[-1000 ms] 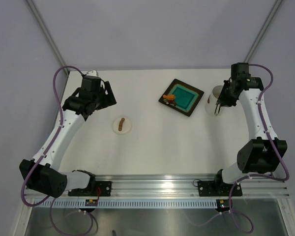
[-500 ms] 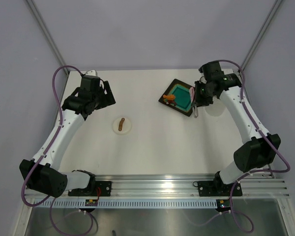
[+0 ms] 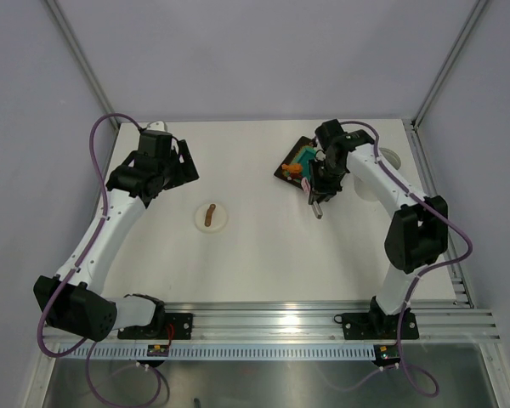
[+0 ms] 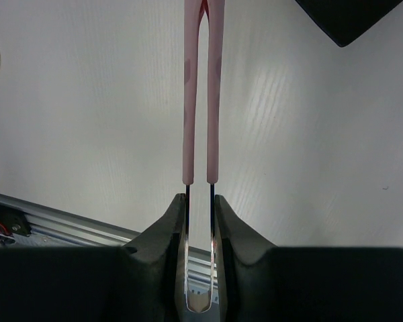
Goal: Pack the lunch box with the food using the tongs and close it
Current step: Adjust the fake food on the plate.
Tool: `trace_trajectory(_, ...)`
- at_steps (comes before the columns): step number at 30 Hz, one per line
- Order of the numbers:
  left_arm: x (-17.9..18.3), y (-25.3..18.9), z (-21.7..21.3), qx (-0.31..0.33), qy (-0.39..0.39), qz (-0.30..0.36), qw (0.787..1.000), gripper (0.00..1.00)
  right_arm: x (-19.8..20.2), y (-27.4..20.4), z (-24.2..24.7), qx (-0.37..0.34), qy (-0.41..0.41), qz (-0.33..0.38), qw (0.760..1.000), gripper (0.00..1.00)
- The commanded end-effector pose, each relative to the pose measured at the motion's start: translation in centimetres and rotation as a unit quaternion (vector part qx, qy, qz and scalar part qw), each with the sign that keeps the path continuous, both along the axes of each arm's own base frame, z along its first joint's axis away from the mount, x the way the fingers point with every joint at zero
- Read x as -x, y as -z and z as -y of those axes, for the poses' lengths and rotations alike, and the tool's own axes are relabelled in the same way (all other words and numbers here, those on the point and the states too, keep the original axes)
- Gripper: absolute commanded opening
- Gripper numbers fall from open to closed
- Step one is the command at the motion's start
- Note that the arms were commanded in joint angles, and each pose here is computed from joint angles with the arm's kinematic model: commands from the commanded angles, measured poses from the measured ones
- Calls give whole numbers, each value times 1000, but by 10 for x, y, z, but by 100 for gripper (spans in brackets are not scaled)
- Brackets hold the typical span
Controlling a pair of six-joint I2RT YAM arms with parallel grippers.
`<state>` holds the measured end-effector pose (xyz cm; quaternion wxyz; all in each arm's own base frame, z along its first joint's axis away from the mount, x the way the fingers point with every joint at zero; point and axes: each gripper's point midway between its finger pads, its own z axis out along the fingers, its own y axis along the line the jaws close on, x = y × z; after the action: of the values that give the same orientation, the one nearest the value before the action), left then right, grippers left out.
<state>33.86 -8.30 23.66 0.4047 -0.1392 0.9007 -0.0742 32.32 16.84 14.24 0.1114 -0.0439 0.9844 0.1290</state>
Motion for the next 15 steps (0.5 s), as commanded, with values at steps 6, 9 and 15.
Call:
trace_trajectory(6,-10,-16,-1,-1,-1,28,1000,78,-31,-3,-35,-27,-31,20,999,19)
trace_trajectory(9,-9,-15,-2,-1,-3,26,1000,78,-40,0,-44,-30,-35,23,999,19)
trace_trajectory(15,-10,-15,-3,0,-6,26,1000,78,-60,12,-57,-39,-32,21,999,19)
